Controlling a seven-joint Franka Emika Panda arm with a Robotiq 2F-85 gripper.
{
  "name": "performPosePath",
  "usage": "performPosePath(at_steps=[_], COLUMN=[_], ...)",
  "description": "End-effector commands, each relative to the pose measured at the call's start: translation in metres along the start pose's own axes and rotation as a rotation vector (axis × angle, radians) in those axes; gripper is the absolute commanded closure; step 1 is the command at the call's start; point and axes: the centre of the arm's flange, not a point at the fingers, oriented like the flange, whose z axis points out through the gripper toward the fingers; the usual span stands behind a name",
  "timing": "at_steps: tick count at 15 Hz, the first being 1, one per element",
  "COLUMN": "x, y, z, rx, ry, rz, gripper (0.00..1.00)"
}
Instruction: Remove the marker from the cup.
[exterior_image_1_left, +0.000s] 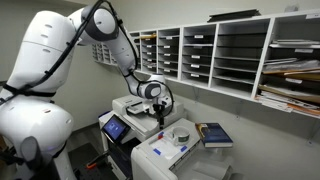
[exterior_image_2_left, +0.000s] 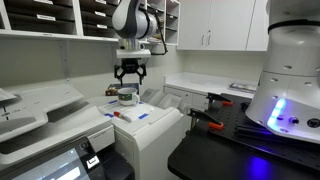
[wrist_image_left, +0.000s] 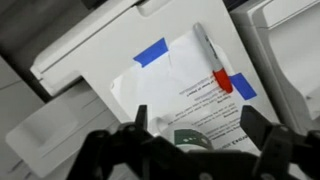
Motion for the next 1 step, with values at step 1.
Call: performPosePath(at_steps=[1], x=[0.0019], y=[0.0001], z=[-0.0222], rx=[-0.056], ry=[-0.094], rz=[0.105], gripper=[0.0])
